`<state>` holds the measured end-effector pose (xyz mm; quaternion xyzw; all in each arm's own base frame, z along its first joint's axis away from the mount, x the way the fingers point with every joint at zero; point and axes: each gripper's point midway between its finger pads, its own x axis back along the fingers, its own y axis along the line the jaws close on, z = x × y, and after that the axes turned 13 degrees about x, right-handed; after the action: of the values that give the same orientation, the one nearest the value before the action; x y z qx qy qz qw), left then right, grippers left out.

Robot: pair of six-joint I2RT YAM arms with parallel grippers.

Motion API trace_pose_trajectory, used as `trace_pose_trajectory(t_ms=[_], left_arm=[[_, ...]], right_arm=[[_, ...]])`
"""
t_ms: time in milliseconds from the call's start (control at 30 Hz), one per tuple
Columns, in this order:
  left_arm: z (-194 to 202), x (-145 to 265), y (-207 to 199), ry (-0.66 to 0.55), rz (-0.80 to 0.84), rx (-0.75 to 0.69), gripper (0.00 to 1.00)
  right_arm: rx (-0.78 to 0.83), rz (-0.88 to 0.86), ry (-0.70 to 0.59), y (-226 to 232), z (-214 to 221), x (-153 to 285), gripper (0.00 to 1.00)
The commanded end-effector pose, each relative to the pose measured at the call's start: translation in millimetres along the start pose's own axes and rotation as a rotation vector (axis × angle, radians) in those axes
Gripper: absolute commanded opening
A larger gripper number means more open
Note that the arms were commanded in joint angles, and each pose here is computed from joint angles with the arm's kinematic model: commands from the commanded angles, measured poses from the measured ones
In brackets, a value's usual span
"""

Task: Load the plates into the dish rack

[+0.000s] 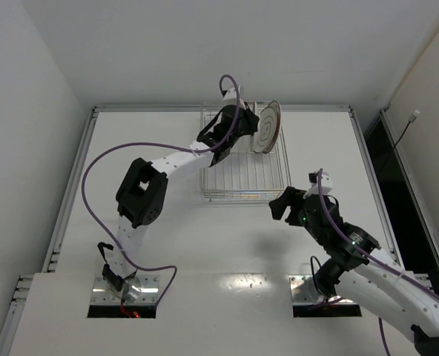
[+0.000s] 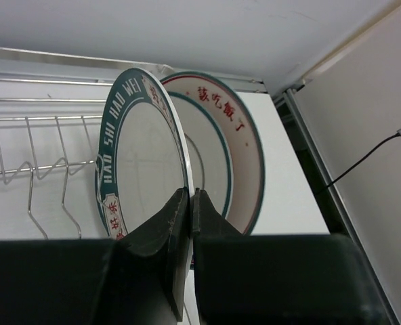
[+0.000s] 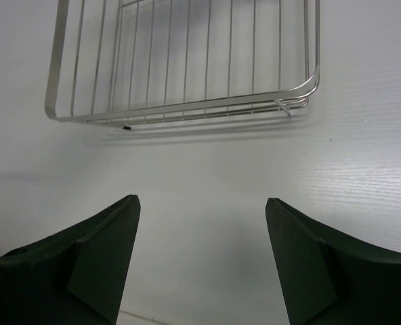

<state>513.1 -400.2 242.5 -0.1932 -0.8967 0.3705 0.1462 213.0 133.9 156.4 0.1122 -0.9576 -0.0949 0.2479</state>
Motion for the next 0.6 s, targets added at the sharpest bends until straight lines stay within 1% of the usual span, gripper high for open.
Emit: trace_pose_trajectory(t_ms=[0, 67, 100, 133, 200, 267, 300, 333, 400, 433, 467, 500, 533, 567], left_arm=[[-8, -7, -8, -0.065, 0.035, 0.014, 0.00], [4, -12, 4, -0.044, 0.012, 0.007, 0.00], [1, -12, 0, -0.046, 0.014, 0.008, 0.00], [6, -14, 6, -0.034, 0.001, 0.004, 0.00], [3, -14, 2, -0.035, 0.015, -0.020, 0.00], [8, -13, 1, -0.003, 0.019, -0.047, 0.01], [5, -13, -5, -0.003, 0.036, -0.054, 0.12], [8, -12, -8, 0.020, 0.047, -0.056, 0.18], [13, -8, -6, 0.055, 0.040, -0.070, 0.26], [3, -1, -17, 0.051, 0.057, -0.079, 0.34], [7, 5, -21, 0.071, 0.063, -0.081, 0.39], [20, 14, -14, 0.100, 0.049, -0.113, 0.52], [-2, 25, -23, 0.044, 0.047, -0.115, 0.59], [-4, 33, -28, 0.034, 0.054, -0.123, 0.65]], right_arm=[[-0.008, -0.013, -0.031, 4, -11, -3, 0.72], [-0.003, -0.021, -0.022, 5, -10, -5, 0.72], [-0.011, -0.022, -0.029, 4, -12, -5, 0.72], [-0.008, -0.018, -0.021, 4, -11, -7, 0.72], [-0.002, -0.016, -0.019, 3, -11, -9, 0.72], [-0.004, -0.013, -0.007, 2, -9, -11, 0.72], [0.011, -0.016, 0.007, 3, -6, -13, 0.72], [0.003, -0.019, 0.001, 3, -8, -14, 0.73], [0.014, -0.027, 0.006, 5, -10, -14, 0.73], [0.014, -0.013, 0.015, 2, -8, -17, 0.73], [0.026, -0.017, 0.028, 2, -5, -18, 0.73], [0.018, -0.020, 0.022, 3, -10, -17, 0.73], [0.021, -0.016, 0.030, 2, -8, -19, 0.73], [0.019, -0.012, 0.042, 1, -6, -21, 0.73]])
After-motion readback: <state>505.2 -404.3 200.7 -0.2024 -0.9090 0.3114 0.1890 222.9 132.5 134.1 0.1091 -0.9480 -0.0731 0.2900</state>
